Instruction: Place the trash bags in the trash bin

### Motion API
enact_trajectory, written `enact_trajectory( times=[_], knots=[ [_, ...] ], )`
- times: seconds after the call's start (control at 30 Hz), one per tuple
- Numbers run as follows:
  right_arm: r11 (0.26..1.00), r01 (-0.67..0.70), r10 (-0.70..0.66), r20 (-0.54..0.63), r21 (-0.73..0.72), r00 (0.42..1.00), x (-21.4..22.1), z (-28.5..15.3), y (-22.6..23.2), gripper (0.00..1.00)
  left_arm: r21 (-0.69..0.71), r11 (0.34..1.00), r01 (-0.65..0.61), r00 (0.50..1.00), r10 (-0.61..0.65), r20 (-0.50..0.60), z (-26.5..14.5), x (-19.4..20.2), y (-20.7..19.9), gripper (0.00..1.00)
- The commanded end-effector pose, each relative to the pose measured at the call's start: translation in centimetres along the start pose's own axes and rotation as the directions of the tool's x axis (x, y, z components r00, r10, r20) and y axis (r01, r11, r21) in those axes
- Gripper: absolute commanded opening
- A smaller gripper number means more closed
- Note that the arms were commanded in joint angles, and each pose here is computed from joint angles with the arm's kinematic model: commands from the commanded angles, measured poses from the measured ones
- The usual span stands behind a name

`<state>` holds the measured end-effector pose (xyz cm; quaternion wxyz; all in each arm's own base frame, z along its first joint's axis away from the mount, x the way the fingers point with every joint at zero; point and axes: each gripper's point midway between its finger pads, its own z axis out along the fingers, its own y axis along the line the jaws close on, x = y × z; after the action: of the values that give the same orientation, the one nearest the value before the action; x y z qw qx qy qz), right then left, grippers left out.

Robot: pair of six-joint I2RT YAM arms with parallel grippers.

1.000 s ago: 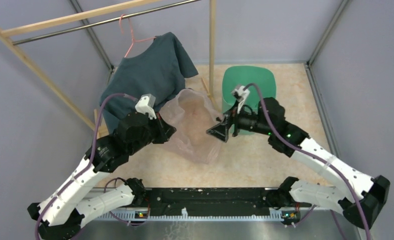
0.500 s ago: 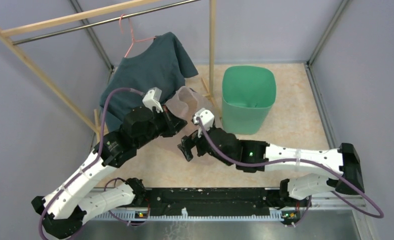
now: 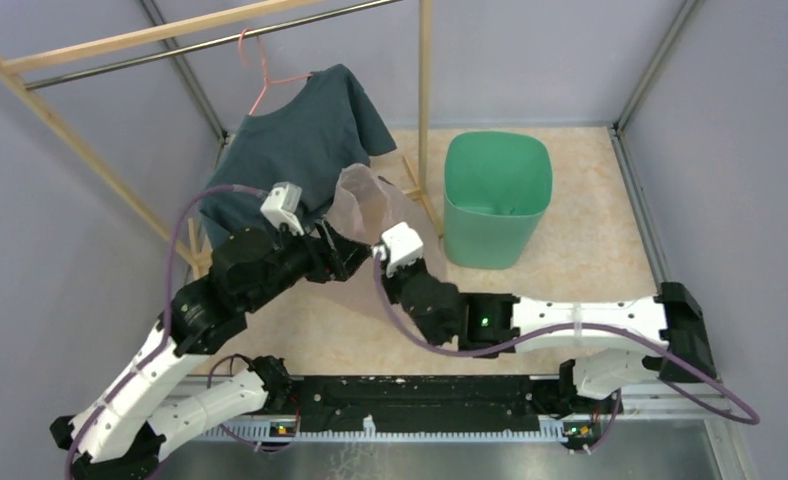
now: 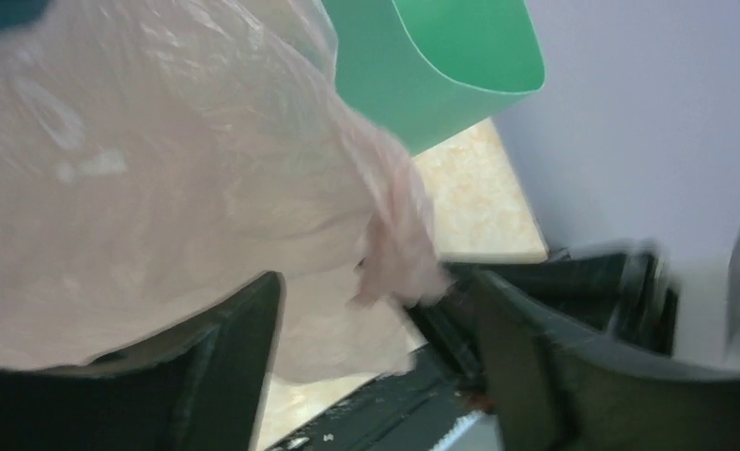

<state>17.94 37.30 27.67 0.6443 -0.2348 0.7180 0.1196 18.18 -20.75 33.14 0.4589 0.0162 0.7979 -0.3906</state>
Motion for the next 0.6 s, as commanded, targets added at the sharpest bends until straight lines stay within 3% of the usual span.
enact_trajectory(
  times=[0.0,0.03,0.17,0.3,0.47,0.57],
  knots=[
    [0.945,-0.252,0.271,0.065,-0.207,0.960,-6.2,0.2,-2.0,0.00,-0.036,0.996,-0.076,0.986,0.081,0.148,-4.8,-3.5,0.5,0.92],
    [0.922,-0.284,0.305,0.044,-0.262,0.951,-7.0,0.4,-2.3,0.00,-0.054,0.995,-0.086,0.981,0.094,0.169,-5.7,-4.0,0.9,0.98],
    [0.848,-0.341,0.363,-0.024,-0.406,0.931,-10.9,1.1,-4.1,0.00,-0.089,0.991,-0.097,0.956,0.118,0.267,-9.8,-6.0,1.6,0.99],
    [0.811,-0.341,0.426,0.081,-0.475,0.901,-19.5,-0.4,-7.6,0.00,-0.071,0.994,-0.085,0.930,0.105,0.352,-12.7,-7.6,1.4,0.99],
    [0.877,-0.322,0.416,0.230,-0.356,0.879,-27.1,-2.2,-14.6,0.00,-0.033,0.995,-0.099,0.914,0.104,0.392,-13.8,-8.8,0.3,0.99],
    [0.923,-0.302,0.366,0.298,-0.239,0.882,-29.0,-3.9,-18.2,0.00,-0.016,0.991,-0.133,0.917,0.130,0.377,-12.9,-9.5,-1.1,0.99]
  ],
)
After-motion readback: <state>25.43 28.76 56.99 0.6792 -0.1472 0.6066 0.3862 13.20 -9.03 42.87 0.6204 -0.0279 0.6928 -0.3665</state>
